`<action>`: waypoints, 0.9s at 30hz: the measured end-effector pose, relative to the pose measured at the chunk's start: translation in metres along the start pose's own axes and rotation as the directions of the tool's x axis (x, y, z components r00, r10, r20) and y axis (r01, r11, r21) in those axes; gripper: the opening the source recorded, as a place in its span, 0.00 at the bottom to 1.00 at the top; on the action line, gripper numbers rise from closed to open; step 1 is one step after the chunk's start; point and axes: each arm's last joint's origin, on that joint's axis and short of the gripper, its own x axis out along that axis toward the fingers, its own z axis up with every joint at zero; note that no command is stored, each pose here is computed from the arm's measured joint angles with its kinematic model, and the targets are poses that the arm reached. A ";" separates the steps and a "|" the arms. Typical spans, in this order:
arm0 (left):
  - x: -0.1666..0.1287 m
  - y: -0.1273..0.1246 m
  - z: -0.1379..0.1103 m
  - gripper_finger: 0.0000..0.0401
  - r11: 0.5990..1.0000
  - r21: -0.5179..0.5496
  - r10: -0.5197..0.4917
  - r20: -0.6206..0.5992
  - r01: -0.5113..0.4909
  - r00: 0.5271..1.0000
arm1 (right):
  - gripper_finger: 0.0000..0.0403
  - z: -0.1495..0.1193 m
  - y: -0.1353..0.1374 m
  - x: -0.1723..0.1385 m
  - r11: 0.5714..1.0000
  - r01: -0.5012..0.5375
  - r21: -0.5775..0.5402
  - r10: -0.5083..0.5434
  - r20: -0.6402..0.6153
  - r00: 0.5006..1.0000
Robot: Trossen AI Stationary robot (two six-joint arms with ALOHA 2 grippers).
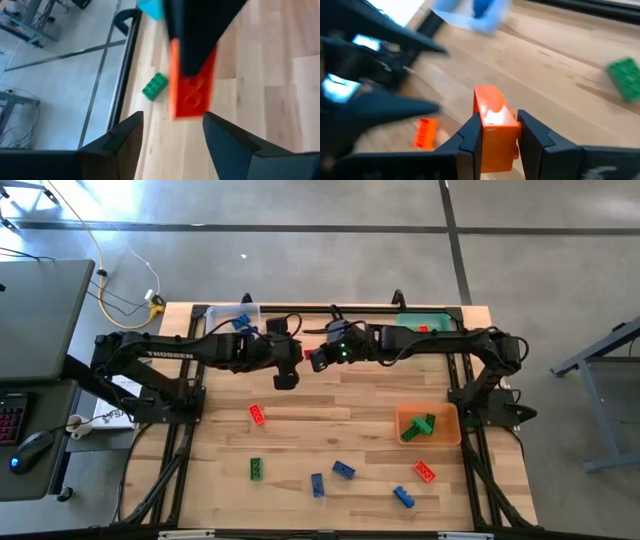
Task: Sort & place blocks by color
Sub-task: Put the orange game piece into the green bin
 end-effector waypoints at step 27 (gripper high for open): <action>0.011 0.027 -0.012 0.57 0.991 -0.115 0.061 -0.064 -0.068 0.996 | 0.17 -0.031 -0.059 -0.024 0.787 0.498 -0.365 -0.604 -0.291 0.742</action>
